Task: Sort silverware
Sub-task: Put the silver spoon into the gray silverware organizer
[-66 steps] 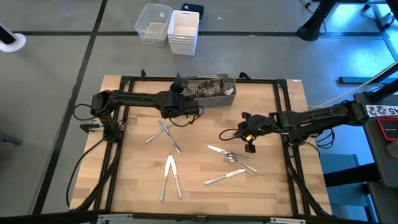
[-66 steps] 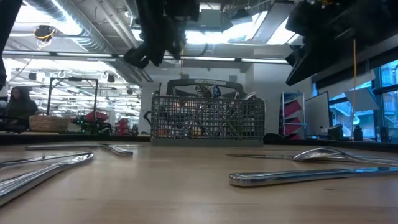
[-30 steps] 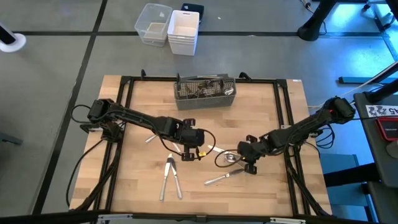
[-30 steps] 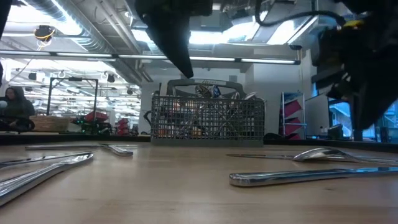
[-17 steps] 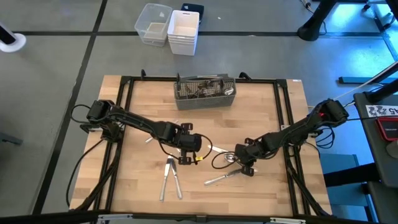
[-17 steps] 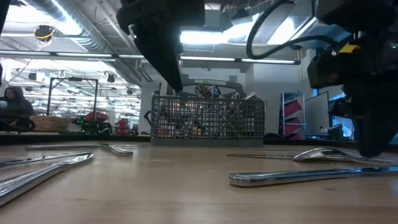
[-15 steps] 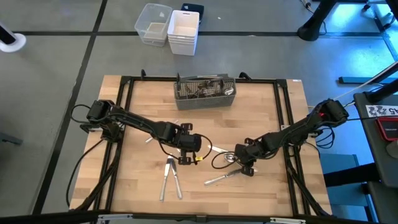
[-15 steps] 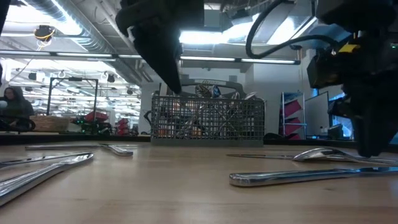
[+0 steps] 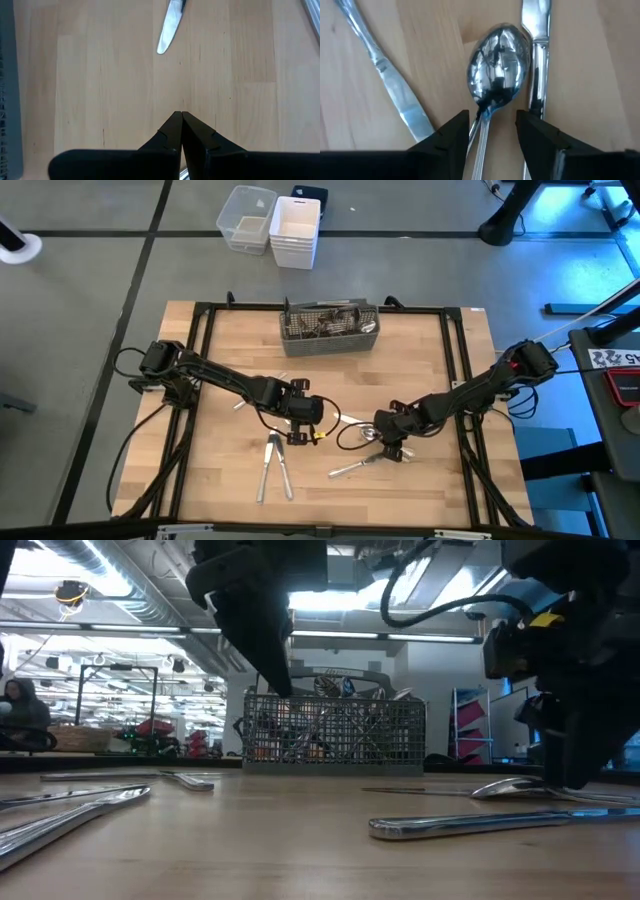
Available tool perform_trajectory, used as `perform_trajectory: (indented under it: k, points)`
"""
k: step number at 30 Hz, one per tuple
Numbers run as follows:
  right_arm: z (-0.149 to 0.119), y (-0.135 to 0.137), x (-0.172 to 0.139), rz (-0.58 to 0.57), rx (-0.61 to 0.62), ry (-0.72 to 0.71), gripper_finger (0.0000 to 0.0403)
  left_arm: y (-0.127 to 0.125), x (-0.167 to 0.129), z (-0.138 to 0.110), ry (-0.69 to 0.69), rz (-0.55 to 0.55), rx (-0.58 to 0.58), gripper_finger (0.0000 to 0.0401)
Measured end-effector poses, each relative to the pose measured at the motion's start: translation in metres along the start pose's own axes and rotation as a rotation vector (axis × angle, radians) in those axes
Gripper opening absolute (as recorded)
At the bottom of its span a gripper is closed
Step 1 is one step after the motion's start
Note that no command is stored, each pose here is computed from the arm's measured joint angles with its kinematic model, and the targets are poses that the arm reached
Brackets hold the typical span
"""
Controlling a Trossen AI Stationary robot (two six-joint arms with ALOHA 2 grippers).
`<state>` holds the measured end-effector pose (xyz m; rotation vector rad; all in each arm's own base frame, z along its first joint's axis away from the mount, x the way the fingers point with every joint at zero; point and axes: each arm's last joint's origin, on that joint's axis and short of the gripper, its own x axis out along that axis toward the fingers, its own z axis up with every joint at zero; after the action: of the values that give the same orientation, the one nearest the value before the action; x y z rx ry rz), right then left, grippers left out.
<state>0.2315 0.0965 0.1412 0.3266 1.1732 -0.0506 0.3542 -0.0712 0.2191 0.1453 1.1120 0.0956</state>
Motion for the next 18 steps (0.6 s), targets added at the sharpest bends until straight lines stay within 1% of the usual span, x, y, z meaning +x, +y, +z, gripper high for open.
perform_trajectory:
  k: [7, 11, 14, 18]
  points:
    - [-0.002, -0.001, 0.013, -0.033, -0.002, 0.040, 0.0166, 0.000, 0.000, 0.000, 0.000, 0.000, 0.000, 0.0003]
    - [-0.002, -0.001, 0.014, -0.036, -0.002, 0.033, 0.0163, 0.000, 0.000, 0.000, 0.000, 0.000, 0.000, 0.0003]
    - [-0.002, -0.001, 0.014, -0.036, -0.002, 0.032, 0.0139, 0.000, 0.000, 0.000, 0.000, 0.000, 0.000, 0.0003]
    - [-0.002, -0.002, 0.014, -0.042, -0.001, 0.035, 0.0080, 0.000, 0.000, 0.000, 0.000, 0.000, 0.000, 0.0003]
